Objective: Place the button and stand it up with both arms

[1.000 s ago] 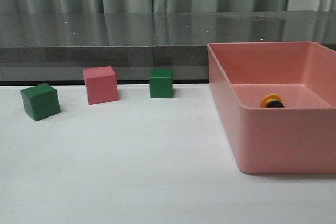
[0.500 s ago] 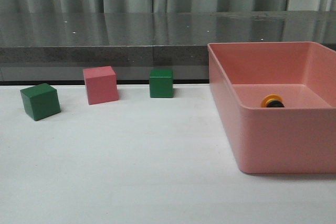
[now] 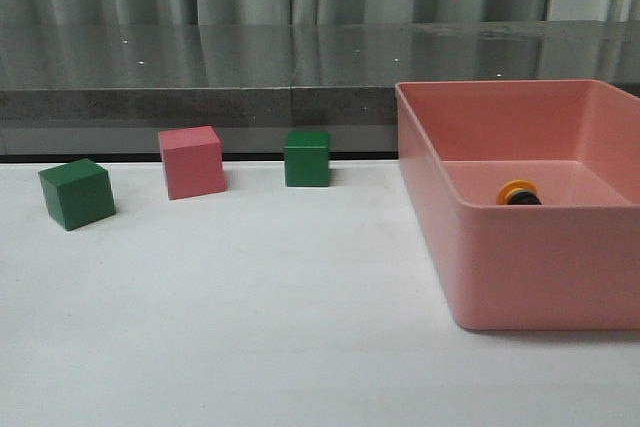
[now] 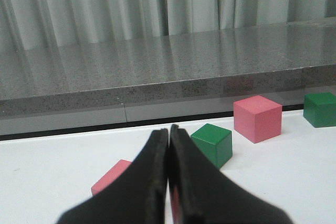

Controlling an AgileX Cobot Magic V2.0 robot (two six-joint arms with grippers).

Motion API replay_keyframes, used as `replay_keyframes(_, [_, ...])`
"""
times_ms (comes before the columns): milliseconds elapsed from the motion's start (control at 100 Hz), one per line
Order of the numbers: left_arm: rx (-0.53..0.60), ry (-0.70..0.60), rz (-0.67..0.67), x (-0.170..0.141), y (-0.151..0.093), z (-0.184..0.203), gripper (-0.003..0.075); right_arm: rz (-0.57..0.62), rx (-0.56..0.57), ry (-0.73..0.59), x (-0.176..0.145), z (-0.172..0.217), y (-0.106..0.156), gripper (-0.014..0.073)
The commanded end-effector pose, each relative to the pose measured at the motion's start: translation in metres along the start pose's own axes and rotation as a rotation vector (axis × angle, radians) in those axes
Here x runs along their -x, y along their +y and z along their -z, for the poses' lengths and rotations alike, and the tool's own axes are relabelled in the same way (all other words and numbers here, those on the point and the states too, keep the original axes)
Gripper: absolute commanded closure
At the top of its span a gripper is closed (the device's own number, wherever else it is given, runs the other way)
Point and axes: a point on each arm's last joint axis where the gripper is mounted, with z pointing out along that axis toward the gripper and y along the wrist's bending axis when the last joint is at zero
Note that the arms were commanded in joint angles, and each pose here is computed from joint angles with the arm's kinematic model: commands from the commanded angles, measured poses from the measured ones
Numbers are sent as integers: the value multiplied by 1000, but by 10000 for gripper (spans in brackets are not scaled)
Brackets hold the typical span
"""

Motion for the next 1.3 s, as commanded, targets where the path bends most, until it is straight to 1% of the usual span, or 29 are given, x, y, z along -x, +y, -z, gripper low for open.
replay_keyframes(0, [0, -82, 12, -1, 0, 2, 739, -28, 15, 40, 33, -9, 2, 661])
replay_keyframes(110, [0, -82, 12, -1, 0, 2, 739, -72, 47, 91, 53, -31, 4, 661])
replay_keyframes(170, [0, -82, 12, -1, 0, 2, 739, -102, 65, 106, 57, -44, 5, 661])
replay_keyframes(270, [0, -82, 12, -1, 0, 2, 739, -124, 57, 118, 63, -71, 2, 658])
replay_keyframes(300, [0, -82, 12, -1, 0, 2, 739, -127, 53, 124, 63, -78, 2, 651])
replay_keyframes(350, [0, -82, 12, -1, 0, 2, 739, -133, 47, 133, 64, -90, 0, 615])
replay_keyframes(420, [0, -82, 12, -1, 0, 2, 739, -145, 43, 147, 64, -104, -1, 515])
replay_keyframes(530, [0, -82, 12, -1, 0, 2, 739, -168, 41, 150, 64, -122, -2, 258])
replay_keyframes(540, [0, -82, 12, -1, 0, 2, 739, -166, 41, 146, 65, -123, -2, 225])
replay_keyframes(570, [0, -82, 12, -1, 0, 2, 739, -153, 41, 150, 64, -128, -2, 167])
replay_keyframes(610, [0, -82, 12, -1, 0, 2, 739, -128, 44, 150, 64, -132, -2, 102])
replay_keyframes(640, [0, -82, 12, -1, 0, 2, 739, -100, 48, 156, 63, -136, -1, 78])
replay_keyframes(780, [0, -82, 12, -1, 0, 2, 739, -11, 83, 144, 67, -152, 10, 77])
replay_keyframes(910, [0, -82, 12, -1, 0, 2, 739, 13, 114, 144, 80, -170, 22, 77])
replay_keyframes(1100, [0, -82, 12, -1, 0, 2, 739, 30, 113, 229, 86, -210, 24, 77])
replay_keyframes(1290, [0, -82, 12, -1, 0, 2, 739, 39, 100, 326, 73, -252, 23, 77])
